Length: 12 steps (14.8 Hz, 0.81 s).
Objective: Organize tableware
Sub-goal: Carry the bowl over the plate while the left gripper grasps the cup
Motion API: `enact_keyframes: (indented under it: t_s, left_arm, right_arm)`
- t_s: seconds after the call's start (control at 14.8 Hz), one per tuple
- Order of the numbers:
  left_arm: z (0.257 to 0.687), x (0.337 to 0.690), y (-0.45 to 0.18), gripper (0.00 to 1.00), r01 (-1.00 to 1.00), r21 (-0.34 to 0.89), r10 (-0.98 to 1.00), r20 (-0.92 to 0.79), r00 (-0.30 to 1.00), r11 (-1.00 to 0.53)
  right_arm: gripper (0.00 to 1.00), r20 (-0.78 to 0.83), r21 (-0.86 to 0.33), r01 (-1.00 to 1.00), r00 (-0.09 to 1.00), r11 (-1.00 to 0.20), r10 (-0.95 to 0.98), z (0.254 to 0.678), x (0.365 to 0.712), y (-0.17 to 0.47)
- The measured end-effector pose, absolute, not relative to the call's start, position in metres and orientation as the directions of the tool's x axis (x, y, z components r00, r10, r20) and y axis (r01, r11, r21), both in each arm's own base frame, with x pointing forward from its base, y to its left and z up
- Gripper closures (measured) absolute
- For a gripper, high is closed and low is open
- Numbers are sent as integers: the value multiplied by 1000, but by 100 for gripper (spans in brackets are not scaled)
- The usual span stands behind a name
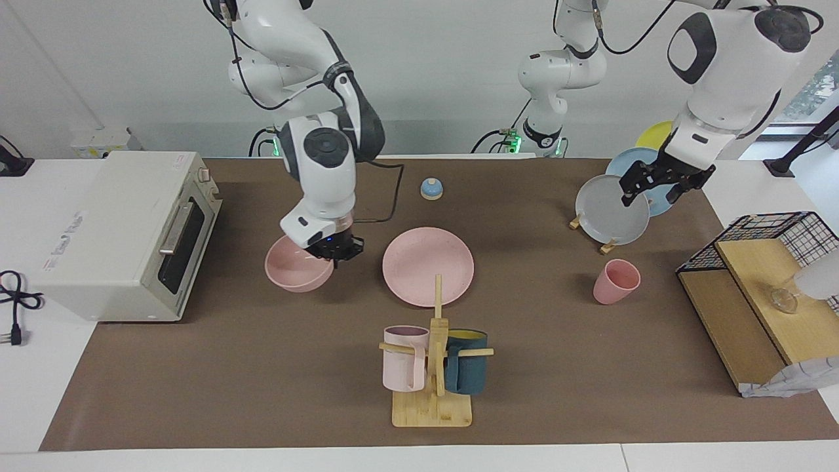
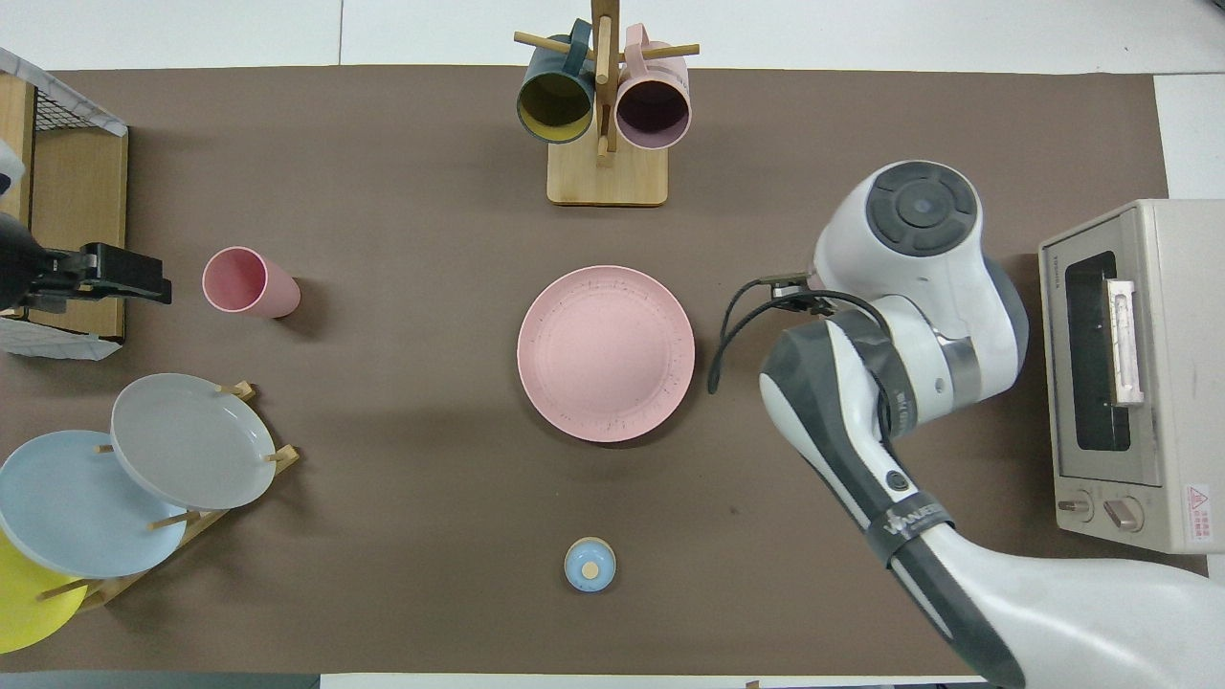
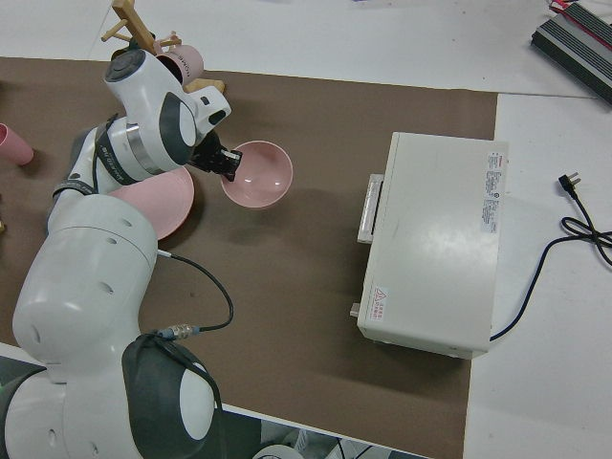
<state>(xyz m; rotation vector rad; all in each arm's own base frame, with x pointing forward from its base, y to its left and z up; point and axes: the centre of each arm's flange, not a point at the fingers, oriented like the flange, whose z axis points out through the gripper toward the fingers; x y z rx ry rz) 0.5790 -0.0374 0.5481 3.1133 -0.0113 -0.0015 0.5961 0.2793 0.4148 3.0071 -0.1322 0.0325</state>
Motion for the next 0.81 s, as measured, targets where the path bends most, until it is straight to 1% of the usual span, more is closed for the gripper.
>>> enact_keyframes:
  t_s: [0.13,0.27,0.4,0.54,0.81]
  left_arm:
    - [506,602,-39,0,-8,34,-9,-13,1000,-999]
    - [467,619,-42,0,-10,39,-11,-30,999,-999]
    - [441,629,-43,0,-10,43,-11,-35,999,-999]
    - [426,634,-46,0,-12,45,-14,-45,999,-999]
    - [417,635,-51,0,8,44,5,-59,998,-999]
  right_arm:
    - [95,42,120,-130,991,-984,-126,403,597,333]
    - [95,30,92,-173,985,-981,-171,382,594,369]
    - [95,51,50,-206,978,-977,-203,372,587,401]
    - [95,49,47,-209,977,-977,-207,365,572,427]
    - [95,45,47,-180,983,-983,-177,363,537,471]
